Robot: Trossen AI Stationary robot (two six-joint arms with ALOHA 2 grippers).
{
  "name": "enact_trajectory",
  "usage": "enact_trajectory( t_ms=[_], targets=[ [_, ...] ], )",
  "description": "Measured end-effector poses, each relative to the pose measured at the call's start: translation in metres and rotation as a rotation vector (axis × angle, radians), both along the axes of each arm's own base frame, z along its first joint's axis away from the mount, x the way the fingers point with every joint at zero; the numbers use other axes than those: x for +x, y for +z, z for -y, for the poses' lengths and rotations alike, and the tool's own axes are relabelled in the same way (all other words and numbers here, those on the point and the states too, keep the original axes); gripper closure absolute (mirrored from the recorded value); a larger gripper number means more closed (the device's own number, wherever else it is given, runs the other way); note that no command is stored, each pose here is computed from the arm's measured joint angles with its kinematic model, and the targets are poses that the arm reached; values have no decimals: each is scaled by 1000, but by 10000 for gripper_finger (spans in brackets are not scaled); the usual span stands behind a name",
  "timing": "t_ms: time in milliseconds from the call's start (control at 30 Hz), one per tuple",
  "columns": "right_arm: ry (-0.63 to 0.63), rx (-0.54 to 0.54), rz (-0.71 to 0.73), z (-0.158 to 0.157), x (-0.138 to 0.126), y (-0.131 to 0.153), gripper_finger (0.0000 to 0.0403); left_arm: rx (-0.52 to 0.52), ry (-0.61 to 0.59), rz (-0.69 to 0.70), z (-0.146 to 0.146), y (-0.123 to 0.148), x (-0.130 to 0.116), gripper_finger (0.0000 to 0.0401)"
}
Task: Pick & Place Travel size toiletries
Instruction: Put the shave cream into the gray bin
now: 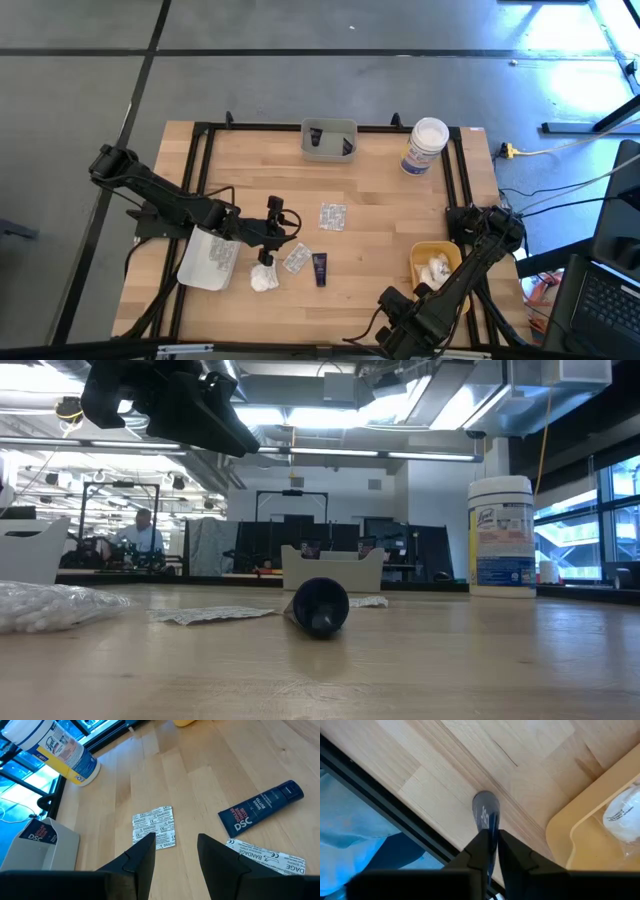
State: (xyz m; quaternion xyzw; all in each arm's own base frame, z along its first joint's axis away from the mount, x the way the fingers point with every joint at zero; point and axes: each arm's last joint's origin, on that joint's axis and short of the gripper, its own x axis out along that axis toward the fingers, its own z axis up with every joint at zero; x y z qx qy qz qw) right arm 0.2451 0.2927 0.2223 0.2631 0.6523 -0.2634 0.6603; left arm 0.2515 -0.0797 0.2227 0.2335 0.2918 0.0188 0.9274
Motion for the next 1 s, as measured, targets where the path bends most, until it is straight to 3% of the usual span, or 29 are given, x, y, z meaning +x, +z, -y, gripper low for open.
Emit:
enact_trajectory(
  t_ms=[167, 1000],
  targets=[
    [19, 0, -1, 0, 0, 0, 395, 0, 0, 0, 0, 0, 0, 258],
    [116, -24, 13, 3, 2, 0, 398, 0, 0, 0, 0, 0, 0, 258]
  ],
)
